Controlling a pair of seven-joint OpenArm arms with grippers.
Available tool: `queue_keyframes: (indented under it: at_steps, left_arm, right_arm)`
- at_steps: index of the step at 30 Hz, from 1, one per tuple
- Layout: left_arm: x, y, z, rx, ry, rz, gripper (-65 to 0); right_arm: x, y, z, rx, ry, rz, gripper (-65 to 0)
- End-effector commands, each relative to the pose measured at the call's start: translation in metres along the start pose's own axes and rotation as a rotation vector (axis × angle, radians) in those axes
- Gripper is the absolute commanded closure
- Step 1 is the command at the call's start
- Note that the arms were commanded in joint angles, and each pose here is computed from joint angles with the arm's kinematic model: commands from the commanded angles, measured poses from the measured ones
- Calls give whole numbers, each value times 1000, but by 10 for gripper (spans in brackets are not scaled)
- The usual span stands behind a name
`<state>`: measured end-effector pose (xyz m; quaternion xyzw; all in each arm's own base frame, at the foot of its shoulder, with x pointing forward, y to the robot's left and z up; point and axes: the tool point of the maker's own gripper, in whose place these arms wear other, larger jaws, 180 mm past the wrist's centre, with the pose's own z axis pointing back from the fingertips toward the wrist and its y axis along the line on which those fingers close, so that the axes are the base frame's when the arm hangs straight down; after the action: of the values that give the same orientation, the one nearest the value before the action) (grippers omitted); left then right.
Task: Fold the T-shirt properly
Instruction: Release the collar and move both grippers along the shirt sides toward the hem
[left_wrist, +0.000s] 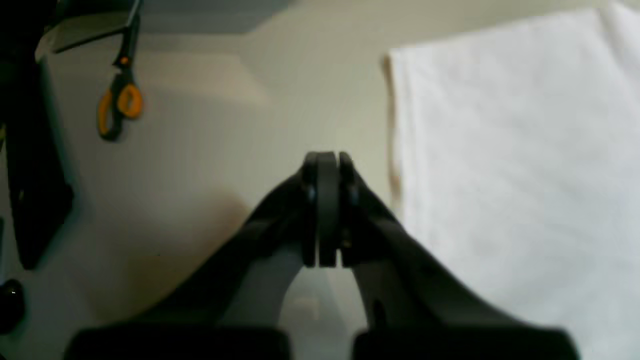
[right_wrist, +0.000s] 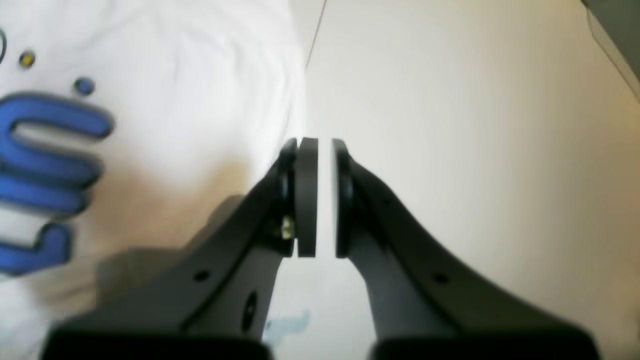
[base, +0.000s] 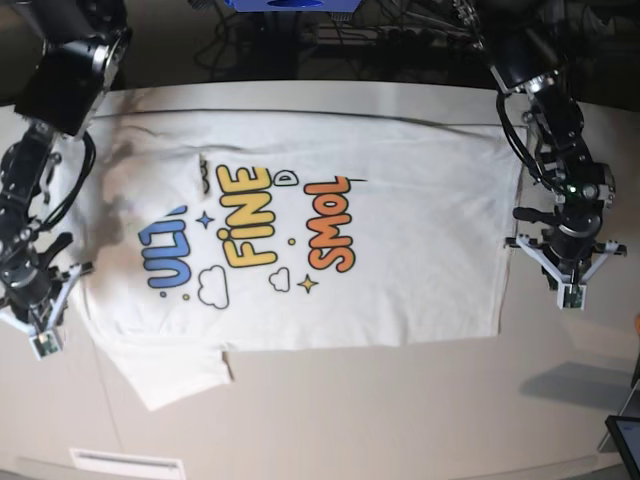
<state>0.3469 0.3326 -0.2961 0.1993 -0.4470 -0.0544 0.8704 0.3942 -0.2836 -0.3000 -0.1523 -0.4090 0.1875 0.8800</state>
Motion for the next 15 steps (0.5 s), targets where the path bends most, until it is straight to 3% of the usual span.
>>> queue_keyframes:
  at_steps: [1,5,8,12,15]
  left_arm:
    - [18,16,-3,31,-44,-4,0]
    - [21,38,-26,39,-10,24,0]
    - [21,47,-39,39,13,39,0]
    - [29,34,-56,-9,-5,-36,0]
    - [28,17,-64,-47,-26,-90,0]
  right_arm:
    - [22,-10,-4,-4,-43,13,-54]
    - [38,-8,-40,82,-4,1,-55]
    - [52,-9,-57,123,-42,-38,-55]
    - [66,-3,-79,202,-55,-113,-65]
    - [64,-2,-92,250,-47,-177,-180]
